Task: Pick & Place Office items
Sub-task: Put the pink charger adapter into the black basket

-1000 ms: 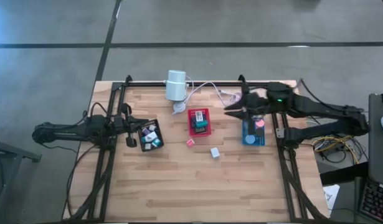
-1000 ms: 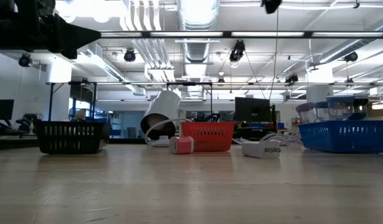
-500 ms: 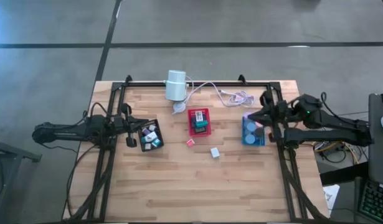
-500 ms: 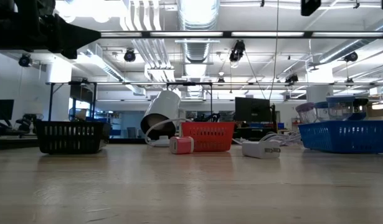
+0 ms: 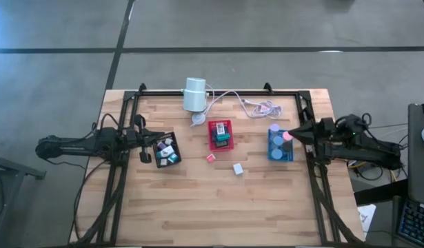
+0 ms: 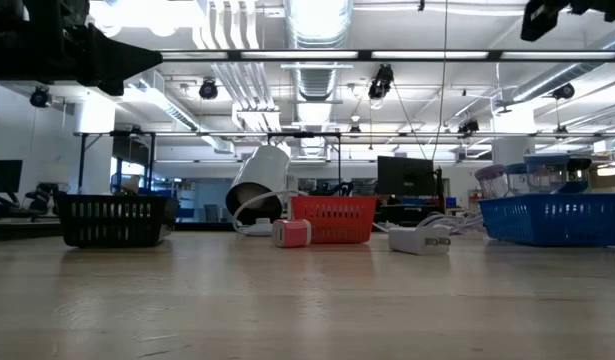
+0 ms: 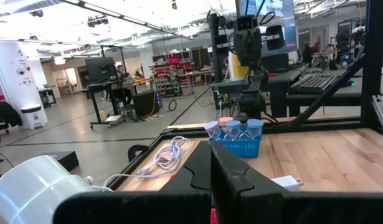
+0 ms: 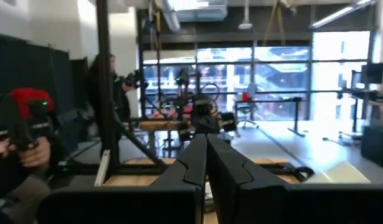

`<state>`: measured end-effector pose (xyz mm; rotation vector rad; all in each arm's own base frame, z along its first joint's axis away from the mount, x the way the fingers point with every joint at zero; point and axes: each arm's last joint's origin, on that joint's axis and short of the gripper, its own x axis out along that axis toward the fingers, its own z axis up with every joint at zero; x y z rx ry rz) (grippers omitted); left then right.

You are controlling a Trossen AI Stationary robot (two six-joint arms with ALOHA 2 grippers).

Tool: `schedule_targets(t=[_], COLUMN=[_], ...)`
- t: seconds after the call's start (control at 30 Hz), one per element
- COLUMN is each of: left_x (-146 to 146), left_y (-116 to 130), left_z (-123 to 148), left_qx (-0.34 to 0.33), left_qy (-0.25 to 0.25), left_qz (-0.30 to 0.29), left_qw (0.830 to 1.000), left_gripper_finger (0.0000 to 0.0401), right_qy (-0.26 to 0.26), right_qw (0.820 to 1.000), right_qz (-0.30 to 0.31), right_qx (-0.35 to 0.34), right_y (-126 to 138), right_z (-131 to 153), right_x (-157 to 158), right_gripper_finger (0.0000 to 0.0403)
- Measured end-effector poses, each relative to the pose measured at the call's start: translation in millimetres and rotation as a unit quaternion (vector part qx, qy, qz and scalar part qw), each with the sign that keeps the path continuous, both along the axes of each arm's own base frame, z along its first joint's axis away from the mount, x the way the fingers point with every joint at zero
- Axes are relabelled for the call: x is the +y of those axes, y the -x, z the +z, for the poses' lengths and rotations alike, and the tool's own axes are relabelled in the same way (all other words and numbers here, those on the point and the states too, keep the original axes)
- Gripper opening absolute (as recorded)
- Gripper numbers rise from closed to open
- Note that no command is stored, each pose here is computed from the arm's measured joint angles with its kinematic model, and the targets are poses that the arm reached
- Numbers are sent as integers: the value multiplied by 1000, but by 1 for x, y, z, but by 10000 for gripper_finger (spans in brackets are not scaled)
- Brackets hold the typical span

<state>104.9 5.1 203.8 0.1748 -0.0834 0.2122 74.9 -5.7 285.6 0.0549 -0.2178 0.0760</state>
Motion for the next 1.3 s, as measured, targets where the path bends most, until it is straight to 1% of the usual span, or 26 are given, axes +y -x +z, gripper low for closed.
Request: schedule_targets(t=[0.13,0.33,0.47,0.67,0.73,0.87,0.97,1.13,1.3], left_x=[0,0,0,0,1,1,1,1,1], left_y=[0,0,0,0,0,0,0,0,-1], left_z=[0,0,0,-1,-1,-1,-1,-2,-3], left_qx=[0,0,0,1,1,1,3,9,16], left_qy=[0,0,0,0,1,1,1,0,-6], left_qz=[0,0,0,5,10,10,10,13,24], left_qw=[1000,1000,1000,1000,1000,1000,1000,1000,1000], left_gripper_finger=[0,0,0,0,0,0,0,0,0], right_qy=[-8,-6,-7,-7,-9,-7,-8,-9,-8], right_qw=[1000,1000,999,999,999,997,996,994,993], right_qz=[-24,-24,-25,-25,-24,-25,-25,-38,-37], right_qx=[9,10,32,34,44,77,86,102,112], right_y=[5,6,-1,-8,-11,-17,-21,-23,-24], right_z=[-14,-37,-51,-69,-76,-98,-114,-118,-119], right_x=[-1,0,-2,-3,-3,-4,-5,-6,-6], right_gripper_finger=[8,8,8,8,8,8,8,8,8])
